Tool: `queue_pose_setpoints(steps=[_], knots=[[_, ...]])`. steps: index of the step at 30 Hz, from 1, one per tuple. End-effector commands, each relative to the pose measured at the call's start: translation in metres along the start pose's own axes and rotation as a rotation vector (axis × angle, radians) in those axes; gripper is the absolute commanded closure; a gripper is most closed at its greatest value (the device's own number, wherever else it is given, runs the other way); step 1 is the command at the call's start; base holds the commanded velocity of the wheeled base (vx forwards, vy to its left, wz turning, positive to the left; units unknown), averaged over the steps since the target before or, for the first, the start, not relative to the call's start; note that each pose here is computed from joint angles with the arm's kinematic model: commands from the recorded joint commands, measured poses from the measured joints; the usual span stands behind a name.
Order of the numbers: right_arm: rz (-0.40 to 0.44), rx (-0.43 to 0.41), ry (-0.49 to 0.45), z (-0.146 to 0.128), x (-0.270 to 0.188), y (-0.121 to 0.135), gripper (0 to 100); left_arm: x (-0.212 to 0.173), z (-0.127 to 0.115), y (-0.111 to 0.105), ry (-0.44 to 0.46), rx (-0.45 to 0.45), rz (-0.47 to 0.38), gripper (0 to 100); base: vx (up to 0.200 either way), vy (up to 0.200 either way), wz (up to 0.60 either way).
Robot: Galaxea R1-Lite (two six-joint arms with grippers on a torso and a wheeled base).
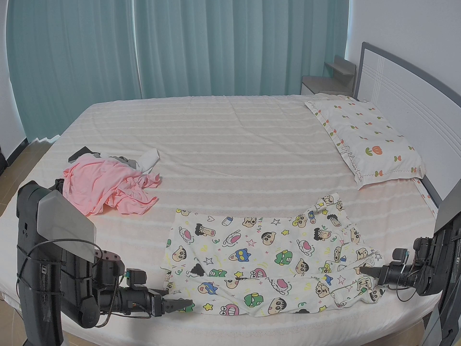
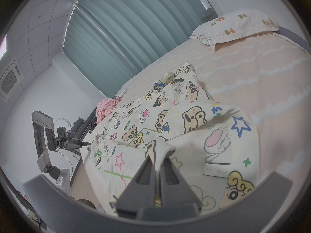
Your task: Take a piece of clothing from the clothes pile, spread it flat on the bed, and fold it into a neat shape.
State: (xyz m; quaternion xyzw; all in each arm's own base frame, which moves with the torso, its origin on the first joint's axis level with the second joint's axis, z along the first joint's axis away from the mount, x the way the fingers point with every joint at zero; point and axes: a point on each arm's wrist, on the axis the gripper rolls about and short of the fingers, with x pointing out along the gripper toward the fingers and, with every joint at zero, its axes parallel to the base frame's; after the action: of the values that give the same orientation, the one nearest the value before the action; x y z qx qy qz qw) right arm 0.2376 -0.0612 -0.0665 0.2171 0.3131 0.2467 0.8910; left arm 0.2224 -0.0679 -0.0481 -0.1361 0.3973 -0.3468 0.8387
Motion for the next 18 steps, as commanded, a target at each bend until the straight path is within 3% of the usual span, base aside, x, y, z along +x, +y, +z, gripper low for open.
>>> queue_pose_setpoints(steps=[1,15,18], knots=[[-0.001,-0.011,-0.011,0.001,0.0,0.0,100,-0.011,-0.023,-0.004,0.099,0.052,0.012,0,0.0,0.0,0.0],[-0.002,-0.012,-0.012,0.001,0.0,-0.001,100,0.003,-0.02,0.009,0.074,0.077,0.058,0,0.0,0.0,0.0],[-0.002,-0.013,-0.012,0.001,0.0,-0.001,100,0.015,-0.005,0.013,0.002,0.008,0.055,0,0.0,0.0,0.0]])
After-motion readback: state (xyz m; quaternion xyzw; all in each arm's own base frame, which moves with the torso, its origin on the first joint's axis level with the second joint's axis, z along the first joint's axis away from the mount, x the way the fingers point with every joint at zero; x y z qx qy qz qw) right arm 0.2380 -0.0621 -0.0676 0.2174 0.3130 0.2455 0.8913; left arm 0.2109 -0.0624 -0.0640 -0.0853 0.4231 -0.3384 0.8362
